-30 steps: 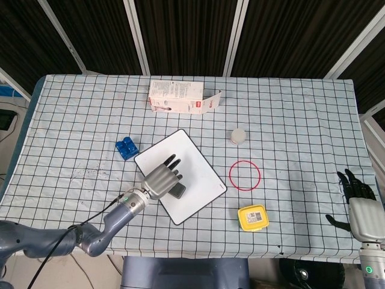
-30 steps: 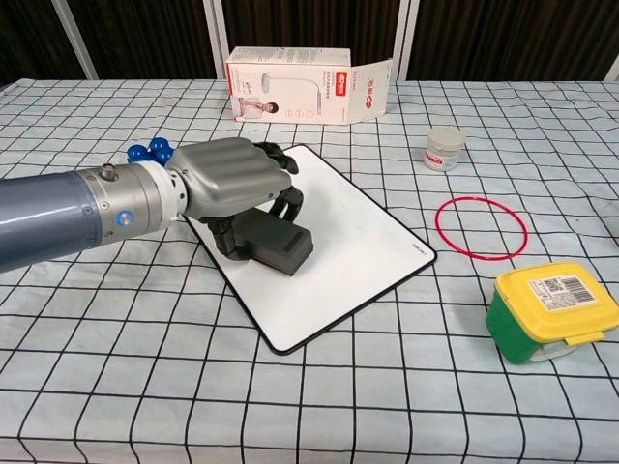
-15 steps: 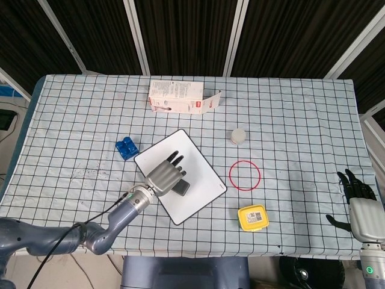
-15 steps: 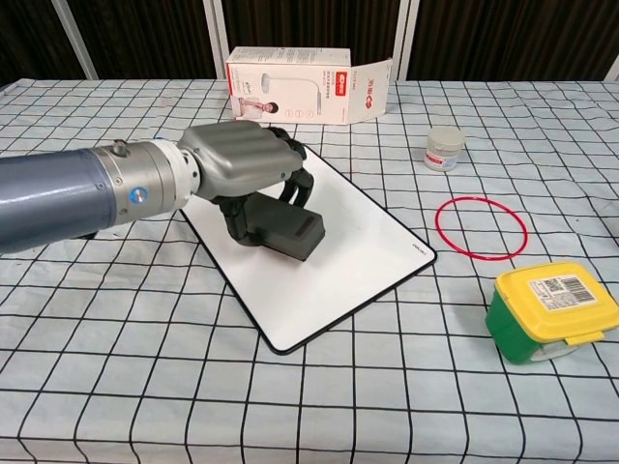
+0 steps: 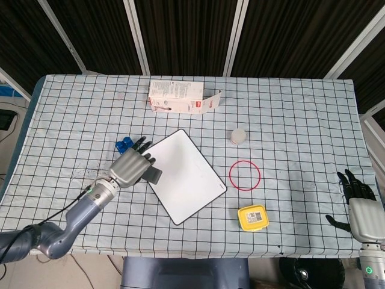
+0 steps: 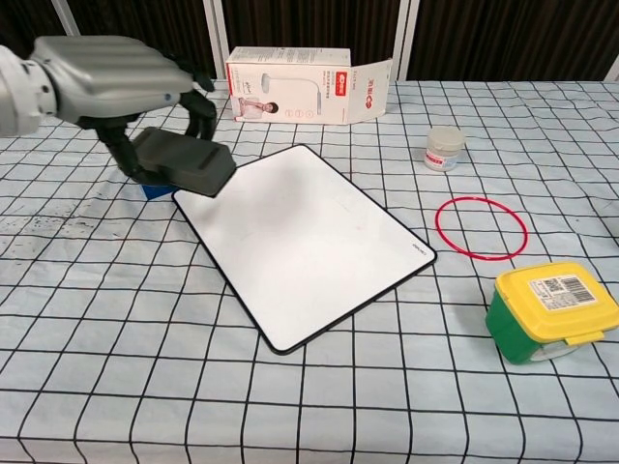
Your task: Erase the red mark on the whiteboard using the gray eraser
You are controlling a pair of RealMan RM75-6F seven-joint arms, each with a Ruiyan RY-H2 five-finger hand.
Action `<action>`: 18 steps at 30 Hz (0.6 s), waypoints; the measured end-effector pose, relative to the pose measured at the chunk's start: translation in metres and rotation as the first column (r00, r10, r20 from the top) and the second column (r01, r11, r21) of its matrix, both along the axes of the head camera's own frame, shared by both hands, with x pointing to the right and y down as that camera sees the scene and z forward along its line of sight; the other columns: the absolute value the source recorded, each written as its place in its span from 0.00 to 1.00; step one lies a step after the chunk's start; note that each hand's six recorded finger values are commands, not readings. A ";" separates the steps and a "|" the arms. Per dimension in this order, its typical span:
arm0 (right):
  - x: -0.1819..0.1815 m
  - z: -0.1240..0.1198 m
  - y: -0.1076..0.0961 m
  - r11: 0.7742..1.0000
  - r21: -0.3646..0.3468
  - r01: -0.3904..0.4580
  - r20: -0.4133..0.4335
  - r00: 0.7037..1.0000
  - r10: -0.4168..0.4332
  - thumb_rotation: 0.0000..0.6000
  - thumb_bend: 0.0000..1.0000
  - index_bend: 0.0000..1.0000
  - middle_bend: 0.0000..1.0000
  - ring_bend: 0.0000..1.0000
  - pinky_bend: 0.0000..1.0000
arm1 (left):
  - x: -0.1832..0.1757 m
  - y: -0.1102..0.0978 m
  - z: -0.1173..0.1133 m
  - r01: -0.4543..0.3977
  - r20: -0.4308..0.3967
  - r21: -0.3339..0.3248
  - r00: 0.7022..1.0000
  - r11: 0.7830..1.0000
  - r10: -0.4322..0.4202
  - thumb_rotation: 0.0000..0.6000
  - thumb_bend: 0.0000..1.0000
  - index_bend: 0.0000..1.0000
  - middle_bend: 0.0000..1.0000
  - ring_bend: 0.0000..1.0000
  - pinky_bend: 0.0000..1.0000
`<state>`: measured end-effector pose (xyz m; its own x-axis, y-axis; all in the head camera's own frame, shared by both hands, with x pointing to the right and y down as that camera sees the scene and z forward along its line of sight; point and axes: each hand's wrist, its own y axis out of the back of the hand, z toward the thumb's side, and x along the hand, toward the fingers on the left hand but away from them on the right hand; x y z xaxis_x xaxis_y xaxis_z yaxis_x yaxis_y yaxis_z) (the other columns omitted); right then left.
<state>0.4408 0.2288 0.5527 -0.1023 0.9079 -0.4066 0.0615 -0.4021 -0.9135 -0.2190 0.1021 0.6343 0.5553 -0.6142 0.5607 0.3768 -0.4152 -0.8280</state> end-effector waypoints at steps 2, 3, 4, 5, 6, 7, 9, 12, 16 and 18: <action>0.000 0.000 0.000 1.000 0.001 0.000 0.000 1.000 0.000 1.00 0.01 0.00 0.02 0.14 0.18 | -0.016 0.004 -0.002 0.003 0.012 0.000 1.000 1.000 -0.003 1.00 0.27 0.47 0.51 0.07 0.06; 0.000 0.000 0.000 1.000 0.002 -0.001 0.000 1.000 0.001 1.00 0.01 0.00 0.02 0.14 0.18 | -0.023 0.006 -0.003 0.005 0.017 0.001 1.000 1.000 -0.005 1.00 0.27 0.47 0.51 0.07 0.05; 0.000 0.000 0.000 1.000 0.002 -0.001 -0.001 1.000 0.001 1.00 0.01 0.00 0.02 0.14 0.18 | -0.031 0.009 -0.004 0.006 0.022 0.005 1.000 1.000 -0.006 1.00 0.27 0.47 0.51 0.07 0.05; 0.000 0.000 0.000 1.000 0.002 -0.001 0.000 1.000 0.001 1.00 0.01 0.00 0.02 0.14 0.18 | -0.037 0.012 -0.004 0.006 0.026 0.009 1.000 1.000 -0.006 1.00 0.27 0.47 0.51 0.07 0.05; 0.000 0.000 0.000 1.000 0.001 0.000 0.000 1.000 0.000 1.00 0.01 0.00 0.02 0.14 0.18 | -0.043 0.014 -0.005 0.007 0.031 0.015 0.999 1.000 -0.007 1.00 0.27 0.47 0.51 0.07 0.05; 0.000 0.000 0.000 1.000 0.001 0.000 0.000 1.000 0.000 1.00 0.01 0.00 0.02 0.14 0.18 | -0.054 0.018 -0.005 0.010 0.040 0.019 0.999 1.000 -0.011 1.00 0.27 0.47 0.51 0.07 0.05; 0.000 0.000 0.000 1.000 0.001 0.001 -0.001 1.000 -0.001 1.00 0.01 0.00 0.02 0.14 0.18 | -0.068 0.024 -0.003 0.023 0.050 0.016 0.998 1.000 -0.023 1.00 0.27 0.47 0.51 0.07 0.05; 0.000 0.000 0.000 1.000 0.003 0.002 0.000 1.000 -0.002 1.00 0.01 0.00 0.02 0.14 0.18 | -0.092 0.031 0.001 0.054 0.067 -0.004 0.996 0.999 -0.054 1.00 0.27 0.47 0.51 0.07 0.05; -0.001 0.000 0.000 1.000 0.005 0.004 -0.001 1.000 -0.004 1.00 0.01 0.00 0.02 0.14 0.18 | -0.121 0.035 0.009 0.099 0.083 -0.029 0.992 0.995 -0.096 1.00 0.27 0.47 0.51 0.07 0.05; -0.001 0.000 -0.001 1.000 0.006 0.004 -0.002 1.000 -0.004 1.00 0.01 0.00 0.02 0.14 0.18 | -0.133 0.037 0.014 0.113 0.094 -0.037 0.990 0.993 -0.109 1.00 0.27 0.47 0.51 0.07 0.04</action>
<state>0.4401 0.2283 0.5523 -0.0997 0.9106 -0.4011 0.0585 -0.3971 -0.9159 -0.3517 0.1387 0.6484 0.4303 -0.6436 0.6329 0.3998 -0.4927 -0.7729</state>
